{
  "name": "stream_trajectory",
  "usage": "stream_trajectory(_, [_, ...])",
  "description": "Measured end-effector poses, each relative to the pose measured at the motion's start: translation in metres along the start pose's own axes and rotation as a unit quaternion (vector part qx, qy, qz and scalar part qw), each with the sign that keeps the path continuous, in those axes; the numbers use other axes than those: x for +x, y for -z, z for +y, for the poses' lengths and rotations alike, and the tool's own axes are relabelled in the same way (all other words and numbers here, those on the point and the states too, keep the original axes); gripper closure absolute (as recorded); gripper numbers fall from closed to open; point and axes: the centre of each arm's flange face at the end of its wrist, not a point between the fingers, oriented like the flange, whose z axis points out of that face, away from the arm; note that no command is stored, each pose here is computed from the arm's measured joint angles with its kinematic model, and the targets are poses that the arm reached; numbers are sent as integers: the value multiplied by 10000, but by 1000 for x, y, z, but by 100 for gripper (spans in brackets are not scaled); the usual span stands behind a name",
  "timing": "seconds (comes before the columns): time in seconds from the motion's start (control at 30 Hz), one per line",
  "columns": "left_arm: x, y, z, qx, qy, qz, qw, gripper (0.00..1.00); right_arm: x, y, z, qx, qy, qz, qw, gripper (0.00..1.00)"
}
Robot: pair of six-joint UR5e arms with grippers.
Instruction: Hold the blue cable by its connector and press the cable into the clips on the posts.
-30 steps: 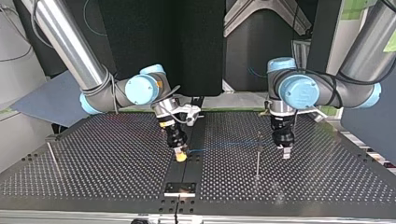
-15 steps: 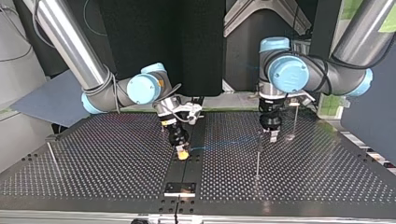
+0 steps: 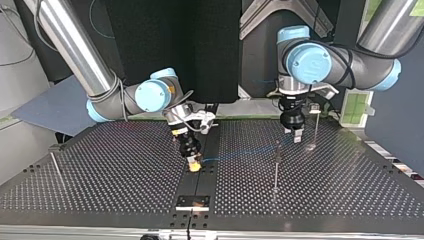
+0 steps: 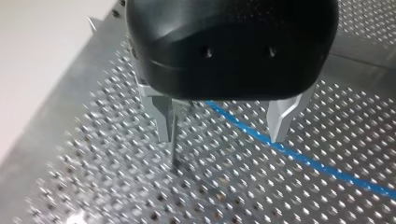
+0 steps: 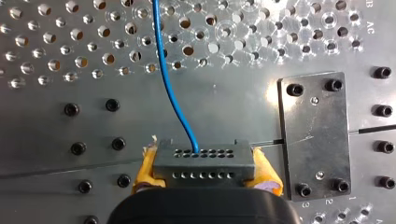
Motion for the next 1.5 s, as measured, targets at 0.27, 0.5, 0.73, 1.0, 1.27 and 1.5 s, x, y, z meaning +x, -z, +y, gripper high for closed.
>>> stream_trajectory(0.27, [-10, 10, -11, 228, -18, -128, 9997, 0, 0, -1, 7, -80, 11, -2, 10000, 100])
stream_trajectory(0.5, [-10, 16, -27, 602, -84, -181, 9980, 0, 0, -1, 13, -155, 16, 3, 9999, 100])
stream_trajectory(0.73, [-9, 18, -32, 700, -129, -194, 9973, 0, -1, -2, 19, -203, 19, 1, 9998, 100])
stream_trajectory(1.0, [-9, 20, -34, 718, -177, -201, 9971, 0, -5, -3, 22, -226, 19, -18, 9997, 100])
stream_trajectory(1.27, [-10, 19, -35, 731, -441, -289, 9959, 0, -5, -3, 22, -223, 19, -22, 9997, 100])
stream_trajectory(1.5, [-10, 18, -31, 554, -781, -303, 9949, 0, -6, -3, 25, -245, 4, -12, 9997, 100])
